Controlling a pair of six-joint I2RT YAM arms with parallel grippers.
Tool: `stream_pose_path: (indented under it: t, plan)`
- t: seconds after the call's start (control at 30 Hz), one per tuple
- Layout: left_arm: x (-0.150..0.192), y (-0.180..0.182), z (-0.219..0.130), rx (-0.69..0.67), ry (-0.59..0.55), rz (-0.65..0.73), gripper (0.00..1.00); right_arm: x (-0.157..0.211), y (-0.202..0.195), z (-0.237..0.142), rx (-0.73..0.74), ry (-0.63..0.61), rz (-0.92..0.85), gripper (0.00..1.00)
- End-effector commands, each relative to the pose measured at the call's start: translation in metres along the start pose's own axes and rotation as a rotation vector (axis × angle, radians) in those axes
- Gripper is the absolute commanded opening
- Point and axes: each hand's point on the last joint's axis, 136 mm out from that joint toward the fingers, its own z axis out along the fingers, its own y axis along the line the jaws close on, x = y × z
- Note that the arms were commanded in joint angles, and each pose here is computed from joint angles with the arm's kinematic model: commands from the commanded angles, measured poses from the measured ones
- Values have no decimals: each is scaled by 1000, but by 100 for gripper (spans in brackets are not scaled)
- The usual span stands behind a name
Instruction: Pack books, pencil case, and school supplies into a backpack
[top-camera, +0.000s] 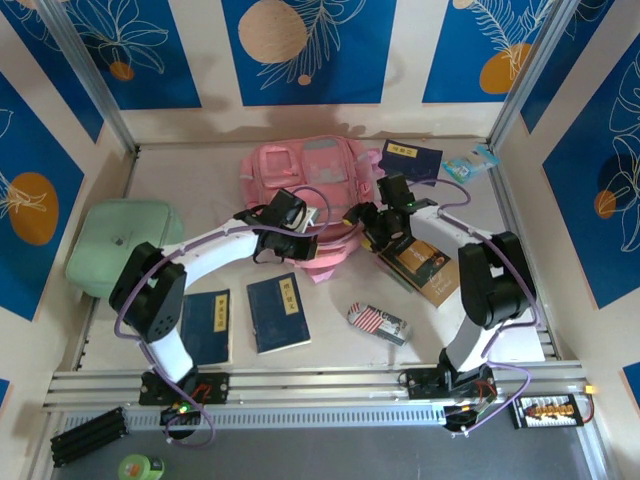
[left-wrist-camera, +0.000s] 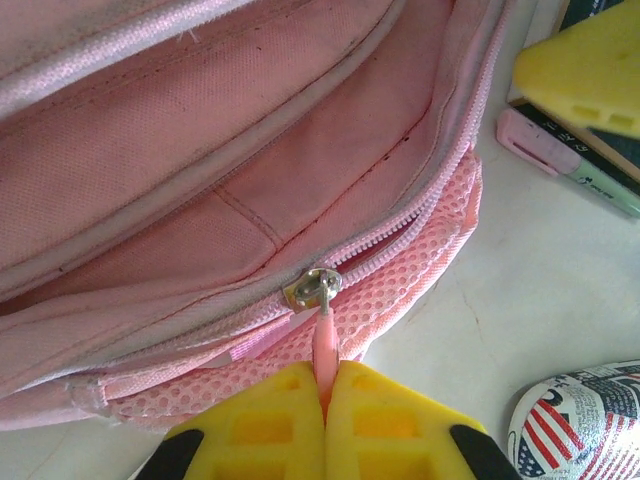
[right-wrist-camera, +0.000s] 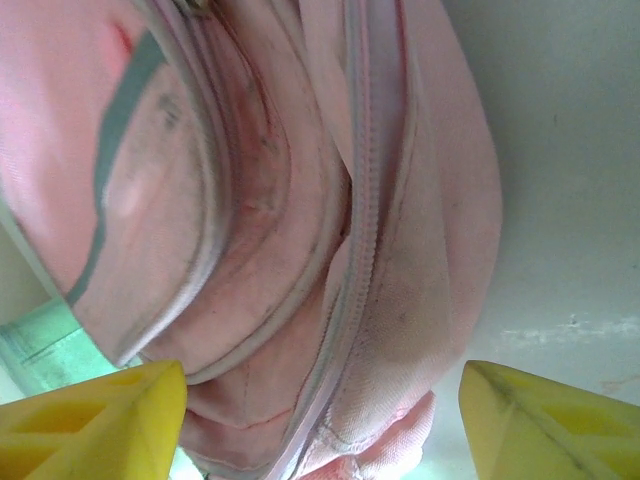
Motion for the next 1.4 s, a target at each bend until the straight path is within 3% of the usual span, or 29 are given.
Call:
stream_pose_path:
  t: [0.0, 0.13, 0.33, 0.37, 0.63, 1.0, 1.37]
  plan:
    - [-11, -14, -2, 44, -15, 15, 0, 6, 5, 14, 18, 31, 30, 73]
    - [-5, -10, -1, 27, 5, 11, 0, 7, 6, 27, 43, 35, 17, 59]
    - [10, 10, -11, -73, 54, 43, 0, -6, -2, 22, 88, -35, -27, 12]
    - [13, 16, -15, -100, 60, 55, 0, -10, 1, 18, 84, -51, -43, 9]
    - [31, 71, -50, -230, 65, 48, 0, -23, 17, -8, 78, -137, -132, 5]
    - [40, 129, -53, -354, 91, 84, 0, -35, 31, -31, 27, -178, -165, 1]
    - [-27, 183, -56, -478, -51, 153, 0, -38, 42, -39, -7, -164, -210, 1]
